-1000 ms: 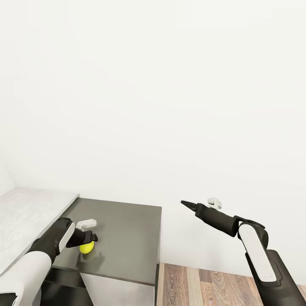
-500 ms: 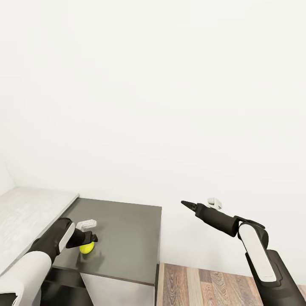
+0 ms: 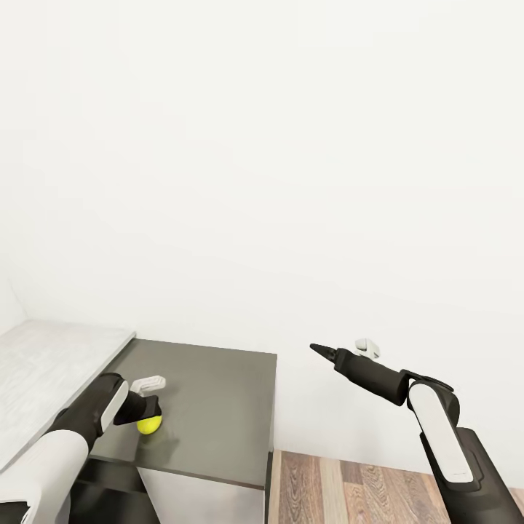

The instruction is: Put all the toys in the child's room - the three board games (two on the bed and one on the table), the two jigsaw puzzles on the table, and the tennis ball on the table - inside the toy box on the table in the child's room.

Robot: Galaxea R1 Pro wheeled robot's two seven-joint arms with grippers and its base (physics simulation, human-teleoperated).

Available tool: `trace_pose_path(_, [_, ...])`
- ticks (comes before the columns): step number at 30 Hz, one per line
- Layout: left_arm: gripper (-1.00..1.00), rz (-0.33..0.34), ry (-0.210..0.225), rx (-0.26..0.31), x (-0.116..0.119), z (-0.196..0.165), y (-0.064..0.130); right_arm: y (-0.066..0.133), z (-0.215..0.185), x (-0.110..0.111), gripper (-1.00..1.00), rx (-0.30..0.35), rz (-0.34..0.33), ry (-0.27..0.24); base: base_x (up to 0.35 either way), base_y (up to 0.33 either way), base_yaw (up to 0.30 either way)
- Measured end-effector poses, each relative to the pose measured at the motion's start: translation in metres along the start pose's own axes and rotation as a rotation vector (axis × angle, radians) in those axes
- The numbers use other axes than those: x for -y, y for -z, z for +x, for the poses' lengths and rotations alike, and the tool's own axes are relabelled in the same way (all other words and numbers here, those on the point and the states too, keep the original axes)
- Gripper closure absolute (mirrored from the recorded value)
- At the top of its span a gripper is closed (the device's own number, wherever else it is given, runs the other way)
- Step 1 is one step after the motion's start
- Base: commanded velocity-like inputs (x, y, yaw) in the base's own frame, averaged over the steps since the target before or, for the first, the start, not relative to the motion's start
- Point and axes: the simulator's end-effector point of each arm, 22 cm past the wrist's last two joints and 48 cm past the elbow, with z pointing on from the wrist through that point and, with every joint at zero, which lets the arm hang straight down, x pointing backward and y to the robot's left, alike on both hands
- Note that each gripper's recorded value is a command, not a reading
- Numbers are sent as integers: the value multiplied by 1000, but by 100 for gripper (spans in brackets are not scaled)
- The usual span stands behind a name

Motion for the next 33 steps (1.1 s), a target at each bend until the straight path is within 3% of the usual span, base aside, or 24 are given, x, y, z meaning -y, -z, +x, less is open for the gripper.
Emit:
trace_pose_path(16, [100,4,-1,-1,2,0,0,0,0,0,-100,-1,1,-1,0,0,0])
trace_pose_path(33, [100,-2,-5,-2,3,-4,21,8,-12,-16,-100,-1,-1,-1,0,0,0])
